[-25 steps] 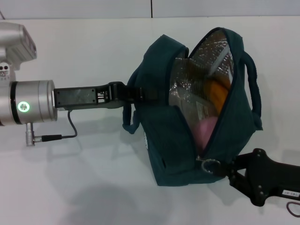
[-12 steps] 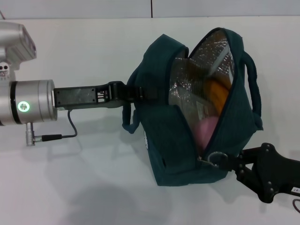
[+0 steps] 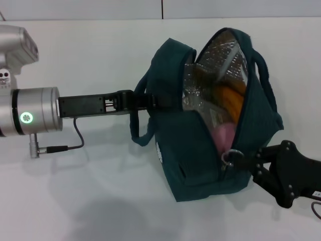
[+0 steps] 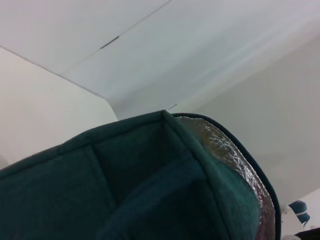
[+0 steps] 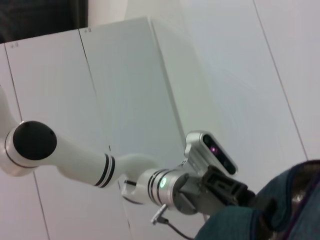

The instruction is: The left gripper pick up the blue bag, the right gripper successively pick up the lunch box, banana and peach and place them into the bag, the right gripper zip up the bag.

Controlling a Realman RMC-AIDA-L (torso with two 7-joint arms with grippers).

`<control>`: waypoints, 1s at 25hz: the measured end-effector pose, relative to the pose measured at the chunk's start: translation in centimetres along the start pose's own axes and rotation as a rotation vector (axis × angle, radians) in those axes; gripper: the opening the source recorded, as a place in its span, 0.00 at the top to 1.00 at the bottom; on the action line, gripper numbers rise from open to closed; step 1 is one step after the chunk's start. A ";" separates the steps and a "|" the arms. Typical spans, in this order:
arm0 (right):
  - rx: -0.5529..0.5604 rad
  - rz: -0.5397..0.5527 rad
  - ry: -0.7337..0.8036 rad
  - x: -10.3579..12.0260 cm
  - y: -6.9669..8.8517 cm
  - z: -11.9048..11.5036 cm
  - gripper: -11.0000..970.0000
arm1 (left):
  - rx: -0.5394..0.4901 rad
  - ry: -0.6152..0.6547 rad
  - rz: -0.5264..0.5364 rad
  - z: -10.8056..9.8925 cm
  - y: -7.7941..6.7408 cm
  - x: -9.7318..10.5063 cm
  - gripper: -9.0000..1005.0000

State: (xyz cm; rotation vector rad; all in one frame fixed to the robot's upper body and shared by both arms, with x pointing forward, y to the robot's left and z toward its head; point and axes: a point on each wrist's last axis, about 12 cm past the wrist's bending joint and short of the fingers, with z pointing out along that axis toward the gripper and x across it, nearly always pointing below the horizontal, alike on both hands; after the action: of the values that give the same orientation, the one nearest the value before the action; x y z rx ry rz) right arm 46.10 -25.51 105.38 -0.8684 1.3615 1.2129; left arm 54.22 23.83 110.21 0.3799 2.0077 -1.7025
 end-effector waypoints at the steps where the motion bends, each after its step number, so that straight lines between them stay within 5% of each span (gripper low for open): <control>1: 0.000 -0.003 -0.002 0.0 0.0 0.0 0.98 | 0.001 -0.005 0.003 0.0 0.0 0.0 0.90; 3: -0.002 -0.009 -0.006 -0.2 -0.2 0.2 0.98 | 0.005 -0.020 0.012 -0.2 0.0 0.1 0.90; 14: 0.032 -0.069 -0.085 -1.5 -1.0 0.5 0.98 | 0.103 -0.222 0.271 -2.8 -1.2 1.3 0.44; 25: 0.041 -0.092 -0.214 -4.0 -2.8 2.4 0.98 | 0.118 -0.285 0.390 -4.8 -1.5 3.6 0.23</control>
State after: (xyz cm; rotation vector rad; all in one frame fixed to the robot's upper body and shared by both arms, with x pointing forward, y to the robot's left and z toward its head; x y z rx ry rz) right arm 49.99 -24.24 108.94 -0.7412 1.1580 1.1673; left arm 49.59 27.93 110.16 0.5000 1.5202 -1.5323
